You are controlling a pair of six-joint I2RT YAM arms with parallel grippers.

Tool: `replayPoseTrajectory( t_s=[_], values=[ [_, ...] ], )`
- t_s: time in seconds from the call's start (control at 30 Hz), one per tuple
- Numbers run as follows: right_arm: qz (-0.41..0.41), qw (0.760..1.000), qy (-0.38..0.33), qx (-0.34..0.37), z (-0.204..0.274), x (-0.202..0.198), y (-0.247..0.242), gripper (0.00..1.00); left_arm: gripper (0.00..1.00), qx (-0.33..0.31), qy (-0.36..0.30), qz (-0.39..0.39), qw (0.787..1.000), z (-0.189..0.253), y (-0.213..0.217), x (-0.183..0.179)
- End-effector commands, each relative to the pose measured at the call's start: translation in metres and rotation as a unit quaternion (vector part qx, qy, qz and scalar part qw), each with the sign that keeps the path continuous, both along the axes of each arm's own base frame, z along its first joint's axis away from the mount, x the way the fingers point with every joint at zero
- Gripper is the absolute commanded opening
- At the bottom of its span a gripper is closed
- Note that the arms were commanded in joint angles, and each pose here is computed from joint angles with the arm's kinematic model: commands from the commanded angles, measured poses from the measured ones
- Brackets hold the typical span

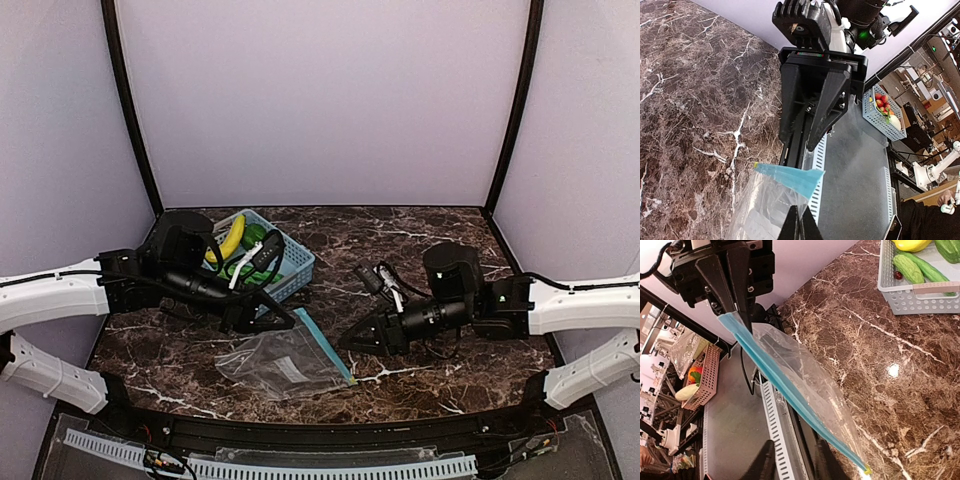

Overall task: Place the food in the zip-top bag and seal the zipper
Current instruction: Pass from the left arm to the right

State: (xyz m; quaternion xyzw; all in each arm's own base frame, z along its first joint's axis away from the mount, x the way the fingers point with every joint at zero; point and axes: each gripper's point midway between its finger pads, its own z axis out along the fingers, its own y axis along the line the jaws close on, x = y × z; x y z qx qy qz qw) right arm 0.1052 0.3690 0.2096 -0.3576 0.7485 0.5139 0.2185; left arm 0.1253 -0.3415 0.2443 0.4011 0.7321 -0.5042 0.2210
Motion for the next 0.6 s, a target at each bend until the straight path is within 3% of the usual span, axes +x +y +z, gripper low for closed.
replayPoseTrajectory(
  t_s=[0.0, 0.07, 0.2, 0.57],
  values=[
    [-0.011, 1.000, -0.002, -0.015, -0.012, 0.003, 0.001, 0.36, 0.01, -0.017, -0.003, -0.020, 1.000, 0.011, -0.002, -0.007],
    [-0.014, 1.000, -0.005, -0.006, -0.008, 0.005, 0.003, 0.46, 0.01, -0.018, 0.002, -0.027, 0.999, 0.011, -0.003, -0.009],
    [-0.024, 1.000, -0.012, 0.005, -0.004, 0.009, 0.003, 0.54, 0.01, -0.018, 0.005, -0.030, 0.999, 0.009, -0.002, -0.011],
    [-0.022, 0.999, -0.006, -0.023, -0.023, 0.013, 0.009, 0.57, 0.01, -0.020, 0.015, -0.038, 0.999, 0.006, -0.003, -0.013]
  ],
)
